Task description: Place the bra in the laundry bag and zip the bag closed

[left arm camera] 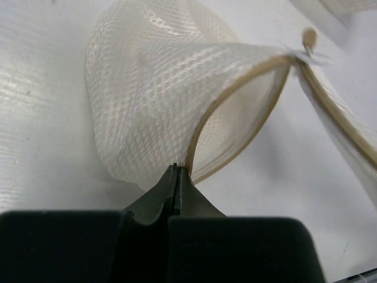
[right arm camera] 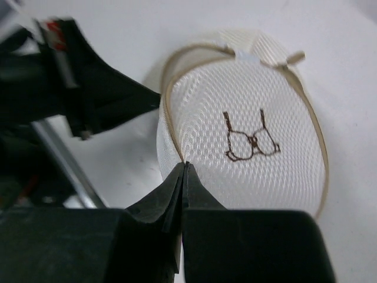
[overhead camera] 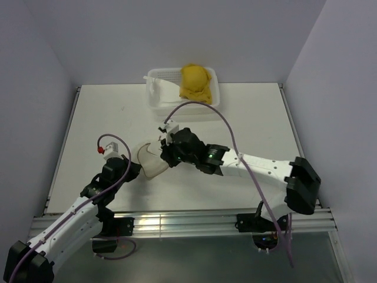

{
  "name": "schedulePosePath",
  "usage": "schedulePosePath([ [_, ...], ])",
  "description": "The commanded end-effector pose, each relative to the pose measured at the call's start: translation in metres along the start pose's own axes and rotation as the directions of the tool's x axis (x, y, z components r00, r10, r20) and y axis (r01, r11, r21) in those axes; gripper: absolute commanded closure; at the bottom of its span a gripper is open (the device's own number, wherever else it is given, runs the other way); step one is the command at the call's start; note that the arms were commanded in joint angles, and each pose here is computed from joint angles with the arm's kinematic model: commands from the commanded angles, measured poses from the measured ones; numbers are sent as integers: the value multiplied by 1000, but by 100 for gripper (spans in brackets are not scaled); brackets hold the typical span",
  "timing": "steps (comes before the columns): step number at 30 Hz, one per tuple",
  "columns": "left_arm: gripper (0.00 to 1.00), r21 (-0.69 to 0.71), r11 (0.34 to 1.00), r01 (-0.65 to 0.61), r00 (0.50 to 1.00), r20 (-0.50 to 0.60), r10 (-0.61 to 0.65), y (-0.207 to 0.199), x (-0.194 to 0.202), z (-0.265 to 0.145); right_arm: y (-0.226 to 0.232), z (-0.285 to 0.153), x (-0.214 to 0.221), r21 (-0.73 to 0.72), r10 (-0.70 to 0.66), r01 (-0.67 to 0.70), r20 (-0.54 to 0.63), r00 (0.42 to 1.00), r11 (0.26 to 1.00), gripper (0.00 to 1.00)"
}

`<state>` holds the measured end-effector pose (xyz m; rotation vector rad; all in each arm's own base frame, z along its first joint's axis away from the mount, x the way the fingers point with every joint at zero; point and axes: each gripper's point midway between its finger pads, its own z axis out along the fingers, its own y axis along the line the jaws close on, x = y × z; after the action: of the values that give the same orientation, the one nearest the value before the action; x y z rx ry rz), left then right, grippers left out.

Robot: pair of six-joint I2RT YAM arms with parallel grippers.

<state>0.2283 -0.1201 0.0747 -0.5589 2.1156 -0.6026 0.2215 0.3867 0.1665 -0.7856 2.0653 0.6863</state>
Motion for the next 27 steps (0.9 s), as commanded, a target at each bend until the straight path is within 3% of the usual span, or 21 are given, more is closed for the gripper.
schedulePosePath([
  [1, 100, 43, 999, -27, 996, 89, 23, -25, -32, -6, 18, -39, -27, -74, 124, -119, 75, 989, 990, 100],
  [11, 100, 28, 996, -83, 989, 126, 79, -44, -60, -22, 63, -95, -79, -336, 388, -335, 102, 916, 880, 100],
  [17, 100, 74, 986, -149, 984, 110, 140, -71, -79, -47, 85, -133, -109, -487, 476, -364, 126, 870, 794, 100],
  [21, 100, 40, 987, -156, 981, 121, 150, -70, -88, -55, 63, -138, -116, -451, 520, -398, 184, 834, 799, 100],
  [24, 100, 39, 990, -137, 986, 102, 132, -66, -82, -56, 32, -124, -109, -465, 579, -454, 166, 799, 760, 100],
  [25, 96, 49, 991, -126, 989, 88, 121, -66, -77, -56, 19, -110, -92, -439, 592, -486, 142, 793, 756, 100],
  [27, 74, 48, 992, -115, 991, 72, 112, -59, -70, -57, -12, -99, -87, -403, 627, -527, 170, 760, 748, 100],
])
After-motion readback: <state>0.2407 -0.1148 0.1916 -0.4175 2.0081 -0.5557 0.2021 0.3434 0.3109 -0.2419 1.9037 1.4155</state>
